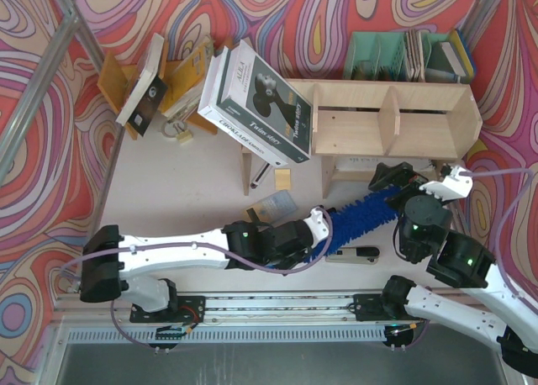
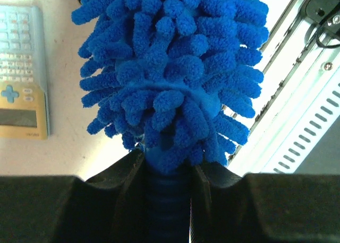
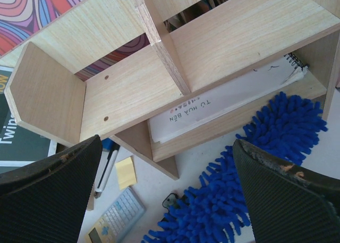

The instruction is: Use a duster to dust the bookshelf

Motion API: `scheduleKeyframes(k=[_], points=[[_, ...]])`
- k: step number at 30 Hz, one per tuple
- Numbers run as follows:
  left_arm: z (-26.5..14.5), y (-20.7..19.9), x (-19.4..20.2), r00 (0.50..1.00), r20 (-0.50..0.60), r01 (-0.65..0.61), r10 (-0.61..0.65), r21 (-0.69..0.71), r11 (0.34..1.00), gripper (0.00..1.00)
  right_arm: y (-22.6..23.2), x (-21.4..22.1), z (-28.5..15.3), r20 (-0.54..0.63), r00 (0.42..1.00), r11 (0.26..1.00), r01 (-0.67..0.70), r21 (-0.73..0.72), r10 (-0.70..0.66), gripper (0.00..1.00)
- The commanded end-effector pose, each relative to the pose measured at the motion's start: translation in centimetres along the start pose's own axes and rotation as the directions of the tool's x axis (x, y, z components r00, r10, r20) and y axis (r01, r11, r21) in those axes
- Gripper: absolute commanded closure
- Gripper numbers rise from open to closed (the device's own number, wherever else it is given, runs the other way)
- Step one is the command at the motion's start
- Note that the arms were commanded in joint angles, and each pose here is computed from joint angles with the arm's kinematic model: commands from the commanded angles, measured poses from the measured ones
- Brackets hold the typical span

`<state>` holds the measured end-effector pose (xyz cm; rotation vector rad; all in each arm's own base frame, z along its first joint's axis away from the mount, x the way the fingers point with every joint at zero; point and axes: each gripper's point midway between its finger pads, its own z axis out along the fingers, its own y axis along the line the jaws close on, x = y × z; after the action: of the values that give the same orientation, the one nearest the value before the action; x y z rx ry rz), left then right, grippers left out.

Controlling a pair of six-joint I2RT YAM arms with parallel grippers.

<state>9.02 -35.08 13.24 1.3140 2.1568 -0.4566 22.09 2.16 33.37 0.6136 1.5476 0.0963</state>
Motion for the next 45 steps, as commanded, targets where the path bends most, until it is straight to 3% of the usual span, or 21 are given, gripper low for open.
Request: scheduleKeyframes(k=[1,12,19,26,37,45], points=[[-1.6,1.7,1.5,0.998,0.000,0.061,-0.061,-0.067,0.996,1.00,0.1,-0.1,0.3,0.015,1.000,1.000,0.008,0.020,-0.008,0.01],[-4.9,2.9,5.9,0.988,-0.052,0.140,-0.145,-0.091,0.986,1.00,0.8,0.1,0.6,0.011,1.000,1.000,0.013,0.011,-0.014,0.01],[-6.1,2.2,6.5,0.978,-0.040,0.203,-0.206,-0.071,0.977,1.00,1.1,0.1,0.6,0.008,1.000,1.000,0.012,0.005,-0.012,0.01],[-8.3,0.2,5.4,0.982,0.067,0.180,-0.177,-0.039,0.983,1.00,1.1,0.4,0.6,0.005,1.000,1.000,0.012,0.005,-0.012,0.02],[-11.3,0.8,8.4,0.962,0.098,0.268,-0.256,-0.145,0.952,1.00,0.8,0.2,0.6,0.010,1.000,1.000,0.009,0.010,-0.009,0.01],[-13.8,0.7,9.3,0.963,0.134,0.260,-0.234,-0.239,0.935,1.00,1.0,0.4,0.6,0.006,1.000,1.000,0.009,0.008,-0.009,0.01]])
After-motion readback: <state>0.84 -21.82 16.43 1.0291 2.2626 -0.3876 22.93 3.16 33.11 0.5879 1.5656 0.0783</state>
